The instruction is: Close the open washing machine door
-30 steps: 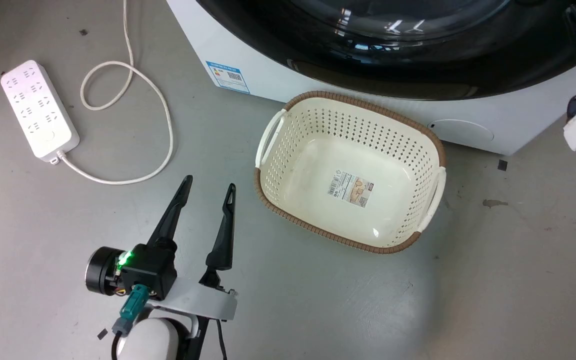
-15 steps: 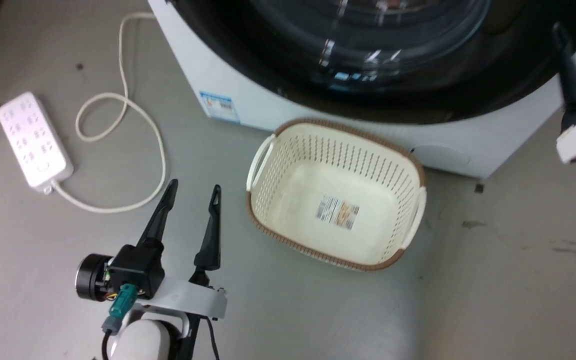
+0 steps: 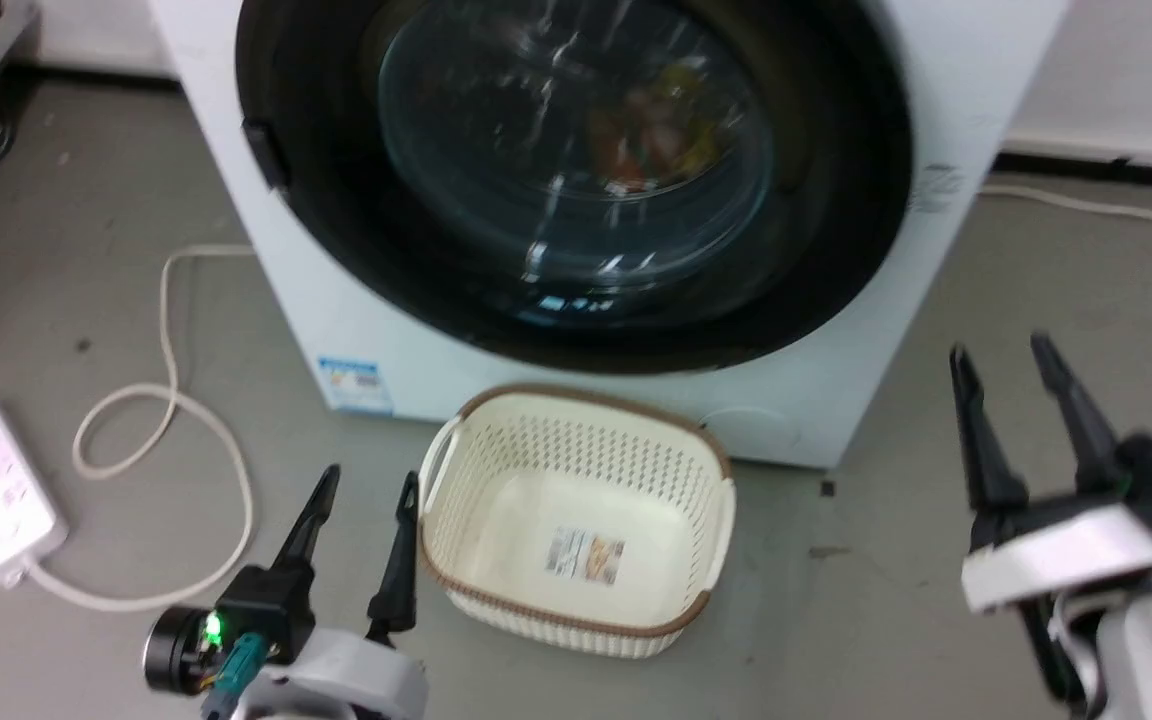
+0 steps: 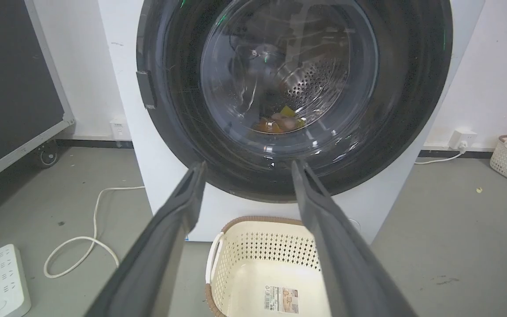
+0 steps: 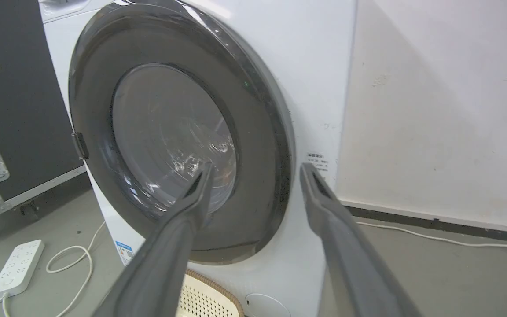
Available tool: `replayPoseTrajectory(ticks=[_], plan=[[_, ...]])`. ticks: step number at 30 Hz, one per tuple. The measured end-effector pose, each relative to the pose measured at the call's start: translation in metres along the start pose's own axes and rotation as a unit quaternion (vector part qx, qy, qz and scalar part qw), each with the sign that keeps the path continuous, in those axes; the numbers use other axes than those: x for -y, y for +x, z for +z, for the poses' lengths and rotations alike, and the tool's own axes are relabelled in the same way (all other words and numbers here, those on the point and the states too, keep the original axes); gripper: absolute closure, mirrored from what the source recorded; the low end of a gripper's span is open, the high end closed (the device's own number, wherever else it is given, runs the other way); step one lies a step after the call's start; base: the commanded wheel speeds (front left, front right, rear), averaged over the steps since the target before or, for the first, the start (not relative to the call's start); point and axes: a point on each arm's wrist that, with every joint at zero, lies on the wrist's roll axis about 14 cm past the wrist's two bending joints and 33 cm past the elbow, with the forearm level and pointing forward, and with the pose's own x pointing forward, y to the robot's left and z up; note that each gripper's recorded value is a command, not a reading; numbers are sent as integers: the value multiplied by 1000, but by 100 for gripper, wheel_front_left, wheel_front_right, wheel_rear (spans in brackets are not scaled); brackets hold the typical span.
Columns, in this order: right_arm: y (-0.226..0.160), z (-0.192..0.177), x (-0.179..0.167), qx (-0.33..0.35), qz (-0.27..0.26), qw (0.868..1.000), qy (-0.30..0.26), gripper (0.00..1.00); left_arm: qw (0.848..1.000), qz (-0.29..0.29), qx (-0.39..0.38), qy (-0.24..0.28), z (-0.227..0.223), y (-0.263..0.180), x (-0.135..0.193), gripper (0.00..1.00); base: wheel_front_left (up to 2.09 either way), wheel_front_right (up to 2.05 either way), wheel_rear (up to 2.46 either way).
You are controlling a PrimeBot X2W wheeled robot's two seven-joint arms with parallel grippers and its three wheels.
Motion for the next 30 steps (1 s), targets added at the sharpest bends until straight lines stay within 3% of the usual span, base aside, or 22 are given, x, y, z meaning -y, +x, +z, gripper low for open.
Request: replayPoseTrajectory(ticks=[9,30], plan=[[-62,17,24,15,-78,997,-9,0,1000,-22,15,-4,10,-7,14,0,0,0,0],[-82,-5,5,-25,-55,998,-28,0,999,-16,45,-3,30,-17,12,0,0,0,0]])
